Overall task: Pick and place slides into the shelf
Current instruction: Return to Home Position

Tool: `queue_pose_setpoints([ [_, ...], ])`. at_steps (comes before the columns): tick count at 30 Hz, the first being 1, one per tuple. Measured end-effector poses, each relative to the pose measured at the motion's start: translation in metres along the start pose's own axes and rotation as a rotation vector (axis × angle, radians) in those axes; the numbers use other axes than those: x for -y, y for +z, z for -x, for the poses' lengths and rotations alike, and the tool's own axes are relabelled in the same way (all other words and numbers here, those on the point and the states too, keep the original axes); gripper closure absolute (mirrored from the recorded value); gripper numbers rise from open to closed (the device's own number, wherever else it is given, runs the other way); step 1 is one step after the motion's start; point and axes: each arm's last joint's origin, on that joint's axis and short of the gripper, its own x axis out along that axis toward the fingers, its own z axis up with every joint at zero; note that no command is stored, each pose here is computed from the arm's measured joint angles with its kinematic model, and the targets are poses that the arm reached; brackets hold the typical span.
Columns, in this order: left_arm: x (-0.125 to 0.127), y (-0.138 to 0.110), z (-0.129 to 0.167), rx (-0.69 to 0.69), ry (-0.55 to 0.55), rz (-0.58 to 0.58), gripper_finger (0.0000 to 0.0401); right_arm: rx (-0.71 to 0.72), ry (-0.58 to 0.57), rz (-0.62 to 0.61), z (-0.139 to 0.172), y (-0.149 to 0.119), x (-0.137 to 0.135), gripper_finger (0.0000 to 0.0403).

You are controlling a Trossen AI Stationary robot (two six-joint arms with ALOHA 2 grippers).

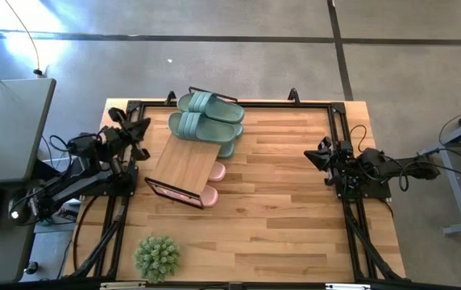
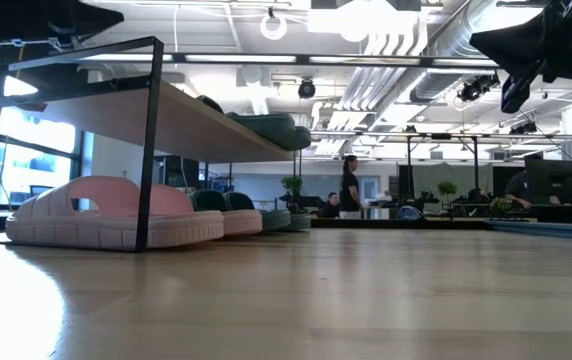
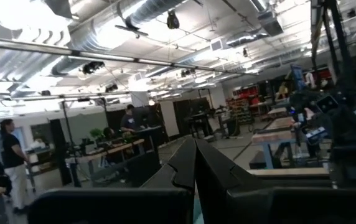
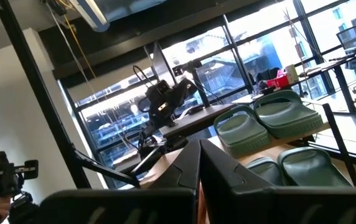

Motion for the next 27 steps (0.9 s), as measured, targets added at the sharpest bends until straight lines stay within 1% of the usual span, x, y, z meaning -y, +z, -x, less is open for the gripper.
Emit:
queue_pose_setpoints([
  [12,0.008,-0.030,-0.001,-0.080,-0.026,0.042,0.0401,-0.018,-0.023,0.007,0.000,-0.002,0.001,0.0403],
  [17,0.010,-0.036,-0.001,-0.038,-0.039,0.051,0.0401,-0.024,-0.057,0.012,0.000,-0.003,0.003,0.0403],
  [27,0.014,-0.050,-0.001,-0.082,-0.061,0.078,0.0401,-0.071,-0.076,0.029,0.000,-0.008,0.004,0.0403],
])
